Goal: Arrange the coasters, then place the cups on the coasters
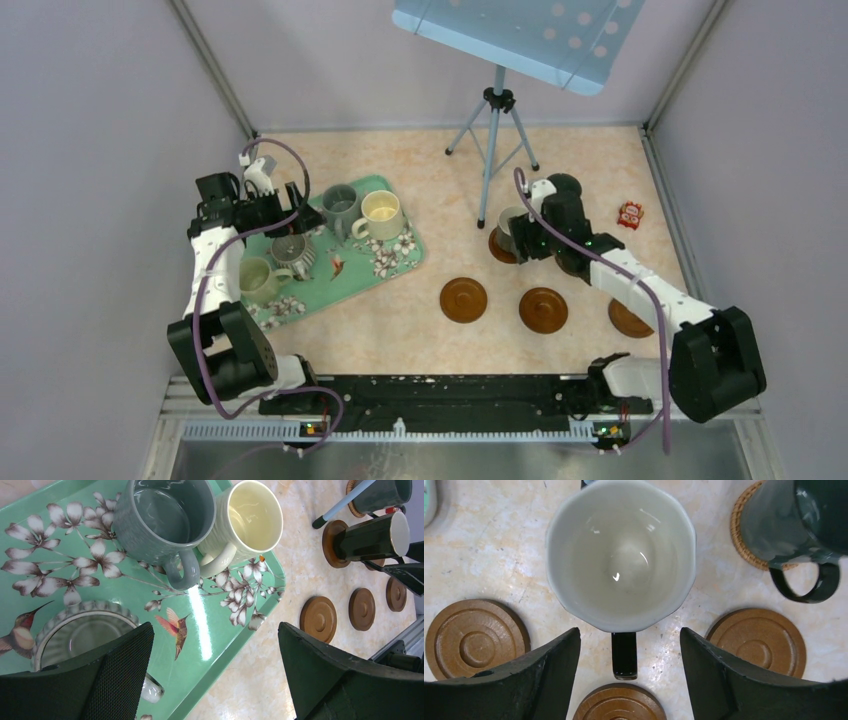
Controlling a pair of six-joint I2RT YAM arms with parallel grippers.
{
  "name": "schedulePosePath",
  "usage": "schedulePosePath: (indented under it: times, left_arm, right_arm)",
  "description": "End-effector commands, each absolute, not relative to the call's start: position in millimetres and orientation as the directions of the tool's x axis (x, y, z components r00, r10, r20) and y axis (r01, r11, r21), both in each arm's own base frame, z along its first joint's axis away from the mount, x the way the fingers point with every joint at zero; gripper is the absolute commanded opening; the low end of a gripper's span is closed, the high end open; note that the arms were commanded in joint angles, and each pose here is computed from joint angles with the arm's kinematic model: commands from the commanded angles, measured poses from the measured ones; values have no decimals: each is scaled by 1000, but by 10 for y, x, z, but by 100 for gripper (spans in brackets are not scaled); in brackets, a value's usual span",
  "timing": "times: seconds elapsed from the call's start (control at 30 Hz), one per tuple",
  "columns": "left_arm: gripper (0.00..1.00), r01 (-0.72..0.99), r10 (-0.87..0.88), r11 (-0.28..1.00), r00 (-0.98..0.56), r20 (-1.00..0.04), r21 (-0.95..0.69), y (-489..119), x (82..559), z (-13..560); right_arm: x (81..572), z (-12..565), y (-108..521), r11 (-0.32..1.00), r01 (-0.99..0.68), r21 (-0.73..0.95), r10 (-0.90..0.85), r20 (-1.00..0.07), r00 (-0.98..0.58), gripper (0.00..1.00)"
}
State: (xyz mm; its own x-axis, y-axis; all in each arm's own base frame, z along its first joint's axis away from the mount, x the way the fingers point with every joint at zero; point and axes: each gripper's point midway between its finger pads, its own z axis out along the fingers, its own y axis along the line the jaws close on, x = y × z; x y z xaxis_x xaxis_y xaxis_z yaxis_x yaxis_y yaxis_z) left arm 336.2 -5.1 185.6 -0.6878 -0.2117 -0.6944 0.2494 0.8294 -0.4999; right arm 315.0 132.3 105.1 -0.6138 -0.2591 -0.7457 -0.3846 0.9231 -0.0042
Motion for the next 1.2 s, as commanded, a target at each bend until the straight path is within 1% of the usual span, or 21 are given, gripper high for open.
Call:
schedulePosePath:
  times: [0.0, 0.13, 0.23, 0.4, 0.6, 0.7, 0.87, 1.0, 1.17]
  left_arm:
    - [99, 286, -206, 827, -647, -734, -484, -50, 3379, 1978]
    - [99, 294, -204, 822, -647, -734, -488, -62, 3380, 1981]
    - [99, 300, -204, 818, -647, -735, -491, -71, 3379, 1982]
    - [99, 307, -207, 811, -645, -735, -498, -81, 3394, 1996]
    - [99, 320, -190, 811, -648, -738, -490, -88, 3371, 1984]
    - [99, 364, -171, 785, -650, -740, -501, -144, 3354, 1981]
    - [97, 421, -115, 752, -674, -730, -507, -228, 3357, 1888]
    - [94, 473, -5, 776, -657, -754, -417, -297, 3473, 1815]
    - [92, 535, 132, 789, -629, -766, -303, -464, 3651, 1713]
  right_arm:
    - [3260, 1603, 1275, 913, -402, -67, -288, -804, -520, 72]
    - [3277, 1780, 1263, 892, -439, -105, -338, -799, -497, 73]
    - [3271, 1937, 1401, 846, -524, -94, -376, -802, -464, 73]
    - [3398, 2359, 1861, 783, -621, 34, -299, -855, -424, 69]
    - [3608, 2508, 2546, 731, -680, 56, -292, -875, -386, 68]
    - [3627, 2456, 2912, 694, -717, 71, -305, -872, -382, 68]
    - [3605, 2185, 3397, 656, -750, 87, -336, -856, -393, 69]
    - [3589, 1996, 3560, 662, -736, 140, -315, -840, -443, 72]
    - [3533, 1801, 3531, 670, -723, 165, -316, -818, -480, 73]
